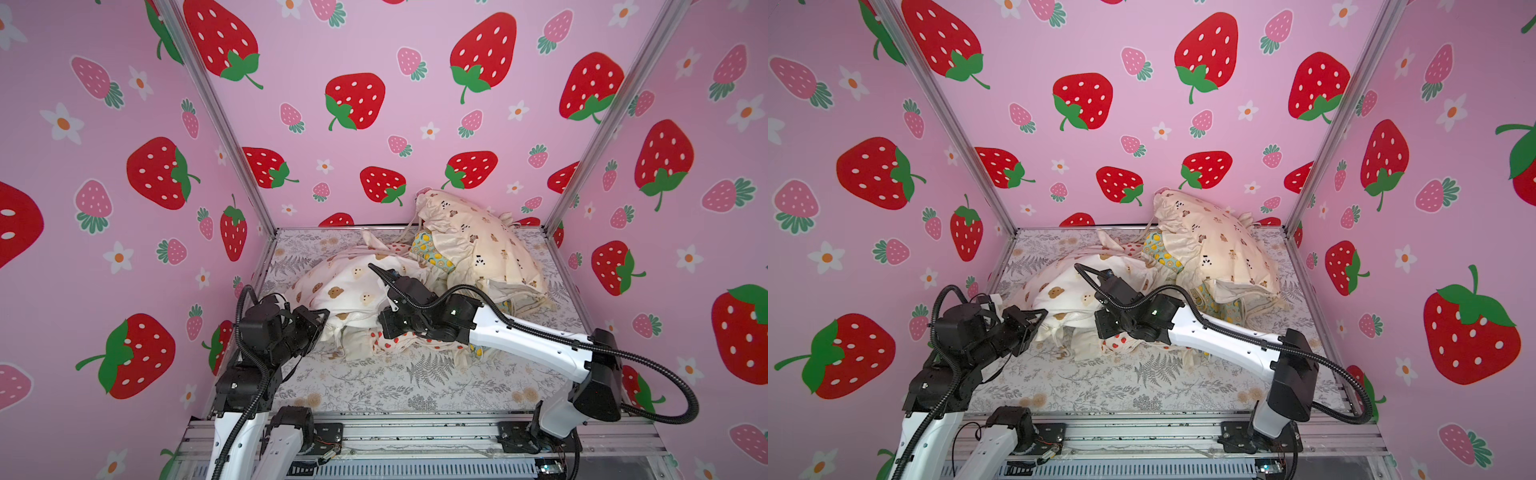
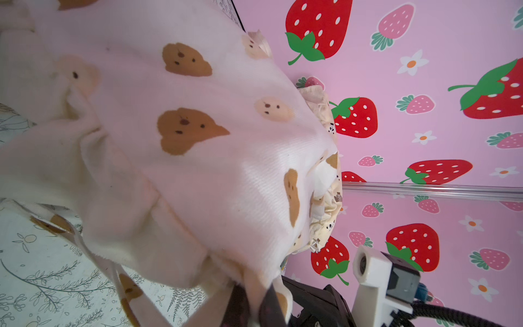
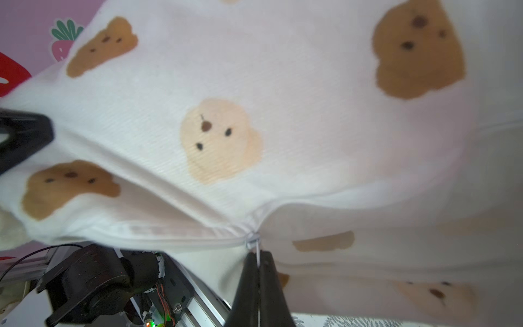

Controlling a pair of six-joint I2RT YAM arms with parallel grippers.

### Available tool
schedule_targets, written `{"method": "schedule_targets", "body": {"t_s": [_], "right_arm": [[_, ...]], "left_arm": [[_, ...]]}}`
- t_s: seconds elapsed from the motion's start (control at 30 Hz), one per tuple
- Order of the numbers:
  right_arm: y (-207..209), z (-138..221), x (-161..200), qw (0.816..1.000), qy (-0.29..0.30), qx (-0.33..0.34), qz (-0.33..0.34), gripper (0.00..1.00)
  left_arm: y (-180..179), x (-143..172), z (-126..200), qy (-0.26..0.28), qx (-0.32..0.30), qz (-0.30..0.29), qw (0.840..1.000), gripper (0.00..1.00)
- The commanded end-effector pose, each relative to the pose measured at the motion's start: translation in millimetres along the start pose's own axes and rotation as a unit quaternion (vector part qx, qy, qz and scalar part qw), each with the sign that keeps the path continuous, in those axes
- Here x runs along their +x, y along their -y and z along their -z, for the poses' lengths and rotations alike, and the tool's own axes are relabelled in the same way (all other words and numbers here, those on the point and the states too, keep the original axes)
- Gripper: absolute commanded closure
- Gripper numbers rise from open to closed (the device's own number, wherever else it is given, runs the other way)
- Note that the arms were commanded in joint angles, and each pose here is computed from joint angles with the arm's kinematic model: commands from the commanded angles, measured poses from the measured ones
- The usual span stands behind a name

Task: Zip up pillowcases
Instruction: Zip the zipper on the pillowcase.

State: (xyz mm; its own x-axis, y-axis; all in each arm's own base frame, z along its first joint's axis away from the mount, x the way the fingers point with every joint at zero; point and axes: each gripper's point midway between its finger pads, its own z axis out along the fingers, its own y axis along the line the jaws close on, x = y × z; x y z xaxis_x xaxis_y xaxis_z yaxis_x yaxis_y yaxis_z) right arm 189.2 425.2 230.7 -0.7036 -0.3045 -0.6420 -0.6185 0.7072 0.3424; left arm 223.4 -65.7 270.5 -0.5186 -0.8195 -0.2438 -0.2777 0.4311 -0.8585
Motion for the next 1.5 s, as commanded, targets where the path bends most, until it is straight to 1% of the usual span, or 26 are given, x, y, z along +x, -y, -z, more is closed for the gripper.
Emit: {"method": "schedule_targets", "body": {"t_s": [0.0, 0.23, 0.33, 0.47, 0.67, 0.8, 0.9, 0.97, 1.13, 1.23, 1.27, 1.3, 1.37, 1.47], "right_arm": [[41.9, 9.0, 5.5, 0.997, -0.015, 0.074, -0.008, 1.0], [61.7, 20.6, -3.4, 0.995, -0.008, 0.104, -0.004, 1.0], [70.2, 26.0, -6.5, 0.993, -0.004, 0.115, -0.005, 1.0], [79.9, 35.4, -11.9, 0.992, 0.001, 0.122, -0.009, 1.0], [103.6, 48.2, -16.6, 0.99, 0.006, 0.143, -0.018, 1.0], [116.4, 48.9, -20.4, 0.989, 0.003, 0.146, -0.025, 1.0], [117.7, 43.9, -26.1, 0.989, 0.006, 0.147, -0.019, 1.0], [114.4, 37.6, -31.7, 0.99, 0.004, 0.143, -0.01, 1.0], [93.8, 16.9, -50.8, 0.995, 0.011, 0.1, 0.018, 1.0], [87.7, 4.1, -58.2, 0.996, 0.019, 0.086, 0.024, 1.0], [83.5, -1.2, -60.7, 0.997, 0.02, 0.075, 0.026, 1.0], [78.1, -6.2, -63.2, 0.997, 0.02, 0.062, 0.029, 1.0], [75.2, -14.3, -66.1, 0.998, 0.02, 0.057, 0.031, 1.0], [80.9, -21.9, -74.9, 0.996, 0.03, 0.077, 0.033, 1.0]], "left_arm": [[16.1, -15.5, 14.1, 0.034, 0.024, -0.011, 0.999, 1.0], [12.2, -31.3, 17.1, 0.047, 0.018, 0.005, 0.999, 1.0], [13.8, -42.0, 22.9, 0.063, 0.018, 0.01, 0.998, 1.0], [14.0, -59.5, 27.5, 0.083, 0.013, 0.015, 0.996, 1.0], [7.5, -95.9, 37.9, 0.122, 0.01, 0.035, 0.992, 1.0], [-1.3, -112.4, 40.3, 0.13, 0.004, 0.043, 0.991, 1.0], [-7.3, -117.9, 41.6, 0.141, -0.014, 0.037, 0.989, 1.0], [-6.0, -118.6, 43.3, 0.147, -0.014, 0.028, 0.989, 1.0], [-15.8, -106.7, 50.2, 0.156, -0.042, 0.012, 0.987, 1.0], [-9.8, -100.9, 58.0, 0.171, -0.038, -0.006, 0.985, 0.65], [-5.4, -99.7, 61.5, 0.173, -0.037, -0.014, 0.984, 0.55], [-1.3, -99.0, 65.5, 0.174, -0.042, -0.023, 0.984, 0.48], [5.9, -98.4, 73.8, 0.181, -0.051, -0.042, 0.981, 0.4], [12.0, -91.7, 85.6, 0.189, -0.065, -0.067, 0.977, 0.32]]}}
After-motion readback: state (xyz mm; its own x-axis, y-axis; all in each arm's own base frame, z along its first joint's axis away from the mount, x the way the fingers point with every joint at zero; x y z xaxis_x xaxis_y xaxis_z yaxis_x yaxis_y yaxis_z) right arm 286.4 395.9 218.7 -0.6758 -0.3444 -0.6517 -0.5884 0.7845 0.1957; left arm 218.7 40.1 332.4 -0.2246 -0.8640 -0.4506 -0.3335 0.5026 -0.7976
